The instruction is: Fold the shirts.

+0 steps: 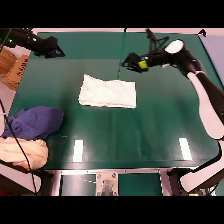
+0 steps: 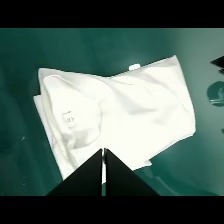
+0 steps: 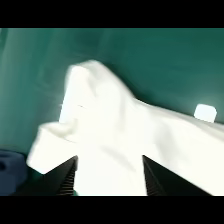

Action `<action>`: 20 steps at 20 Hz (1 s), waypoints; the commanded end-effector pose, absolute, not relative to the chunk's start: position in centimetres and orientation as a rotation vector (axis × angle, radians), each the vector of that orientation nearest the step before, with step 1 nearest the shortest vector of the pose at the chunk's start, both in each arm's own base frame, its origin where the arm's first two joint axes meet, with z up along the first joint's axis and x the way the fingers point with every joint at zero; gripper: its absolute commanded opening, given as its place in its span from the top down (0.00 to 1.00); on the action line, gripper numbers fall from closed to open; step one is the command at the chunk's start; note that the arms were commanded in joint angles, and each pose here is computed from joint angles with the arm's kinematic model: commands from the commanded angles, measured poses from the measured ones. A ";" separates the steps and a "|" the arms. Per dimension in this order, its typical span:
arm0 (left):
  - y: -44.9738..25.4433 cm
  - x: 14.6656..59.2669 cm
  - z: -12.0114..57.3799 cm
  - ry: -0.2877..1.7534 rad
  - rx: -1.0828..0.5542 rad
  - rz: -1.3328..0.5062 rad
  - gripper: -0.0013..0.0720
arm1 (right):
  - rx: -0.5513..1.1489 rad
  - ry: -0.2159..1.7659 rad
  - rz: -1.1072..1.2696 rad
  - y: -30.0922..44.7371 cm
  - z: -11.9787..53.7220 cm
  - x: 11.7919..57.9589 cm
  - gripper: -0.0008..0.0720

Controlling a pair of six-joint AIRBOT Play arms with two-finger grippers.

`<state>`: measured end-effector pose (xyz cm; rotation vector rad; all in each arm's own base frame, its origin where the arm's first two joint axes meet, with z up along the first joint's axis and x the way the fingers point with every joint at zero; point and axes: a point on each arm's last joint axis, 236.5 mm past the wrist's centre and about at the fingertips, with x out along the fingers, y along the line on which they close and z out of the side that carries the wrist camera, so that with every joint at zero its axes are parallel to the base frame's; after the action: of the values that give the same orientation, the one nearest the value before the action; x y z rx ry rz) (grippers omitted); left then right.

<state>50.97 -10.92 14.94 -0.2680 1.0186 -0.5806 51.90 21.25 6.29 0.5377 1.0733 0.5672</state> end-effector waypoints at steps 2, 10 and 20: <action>-9.2 51.2 13.8 1.044 -0.215 -0.509 0.92 | 0.696 1.302 0.370 11.3 -1.2 48.4 0.25; -6.4 51.5 12.5 1.072 -0.129 -0.399 0.92 | 0.918 1.396 0.446 18.7 -9.3 46.5 0.25; -6.4 51.4 12.4 1.082 -0.147 -0.391 0.92 | 0.932 1.027 0.584 14.5 4.5 53.1 0.97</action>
<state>51.45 -6.54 12.45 -0.1478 1.0775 -0.3947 51.22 18.99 -0.61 0.9616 1.1617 0.6003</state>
